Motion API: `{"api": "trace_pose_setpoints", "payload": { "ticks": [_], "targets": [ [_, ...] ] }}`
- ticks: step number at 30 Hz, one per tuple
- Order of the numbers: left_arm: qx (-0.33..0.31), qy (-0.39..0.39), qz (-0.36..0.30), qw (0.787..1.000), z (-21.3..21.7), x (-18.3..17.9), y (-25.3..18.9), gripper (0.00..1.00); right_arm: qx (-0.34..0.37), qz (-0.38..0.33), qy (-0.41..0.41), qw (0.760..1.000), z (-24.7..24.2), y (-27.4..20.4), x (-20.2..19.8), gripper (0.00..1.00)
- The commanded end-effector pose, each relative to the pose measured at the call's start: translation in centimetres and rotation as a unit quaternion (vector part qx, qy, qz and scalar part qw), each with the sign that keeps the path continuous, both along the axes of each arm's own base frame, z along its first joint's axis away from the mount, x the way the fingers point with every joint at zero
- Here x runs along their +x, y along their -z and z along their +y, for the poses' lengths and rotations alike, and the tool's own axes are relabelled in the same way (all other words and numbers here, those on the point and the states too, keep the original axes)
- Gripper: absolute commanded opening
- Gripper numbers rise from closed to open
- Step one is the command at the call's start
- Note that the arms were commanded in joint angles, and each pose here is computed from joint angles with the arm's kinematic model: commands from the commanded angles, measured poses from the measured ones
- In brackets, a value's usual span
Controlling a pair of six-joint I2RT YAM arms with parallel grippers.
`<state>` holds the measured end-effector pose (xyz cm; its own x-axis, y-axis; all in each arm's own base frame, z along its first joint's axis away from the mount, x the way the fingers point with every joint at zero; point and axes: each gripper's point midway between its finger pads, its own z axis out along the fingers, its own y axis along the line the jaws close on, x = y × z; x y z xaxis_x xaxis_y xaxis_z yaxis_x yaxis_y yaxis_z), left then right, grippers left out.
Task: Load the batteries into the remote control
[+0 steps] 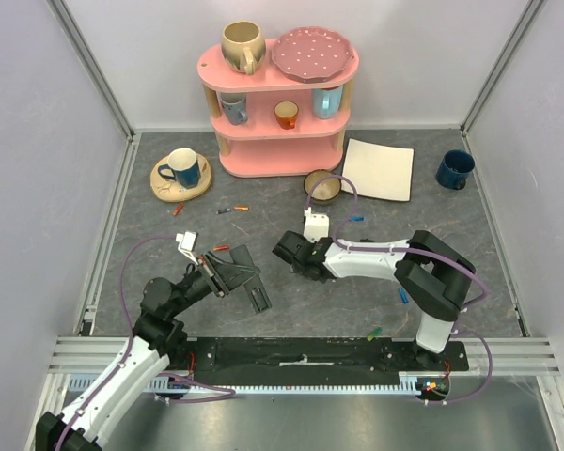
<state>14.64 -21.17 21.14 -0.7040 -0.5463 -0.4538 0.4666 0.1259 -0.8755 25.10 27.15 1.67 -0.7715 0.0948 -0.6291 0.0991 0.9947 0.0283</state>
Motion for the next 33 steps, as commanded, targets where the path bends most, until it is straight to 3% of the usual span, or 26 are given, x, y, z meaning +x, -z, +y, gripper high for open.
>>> {"api": "trace_pose_setpoints", "payload": {
  "ticks": [1, 16, 22, 28, 32, 33],
  "targets": [
    [0.028, -0.008, 0.036, 0.999, 0.2, 0.1, 5.3, 0.02, 0.000, -0.008, 0.019, 1.000, 0.4, 0.0, 0.0, 0.68],
    [0.024, -0.006, 0.041, 0.999, 0.3, 0.0, 5.5, 0.02, -0.006, 0.004, 0.012, 1.000, 0.2, 0.8, -0.7, 0.52],
    [0.023, -0.005, 0.041, 0.999, 0.3, -0.1, 5.5, 0.02, -0.015, 0.000, -0.006, 1.000, -0.3, 0.3, -0.9, 0.50],
    [0.022, -0.007, 0.040, 0.999, 0.3, -0.1, 5.4, 0.02, -0.070, -0.060, -0.138, 0.986, -0.4, -4.3, 0.5, 0.51],
    [0.022, -0.007, 0.041, 0.999, 0.3, -0.1, 5.6, 0.02, -0.107, -0.099, -0.240, 0.960, 0.1, -7.9, 1.3, 0.47],
    [0.021, -0.008, 0.040, 0.999, 0.3, -0.1, 5.5, 0.02, -0.128, -0.109, -0.303, 0.938, 0.2, -9.1, 1.1, 0.42]
  ]
}}
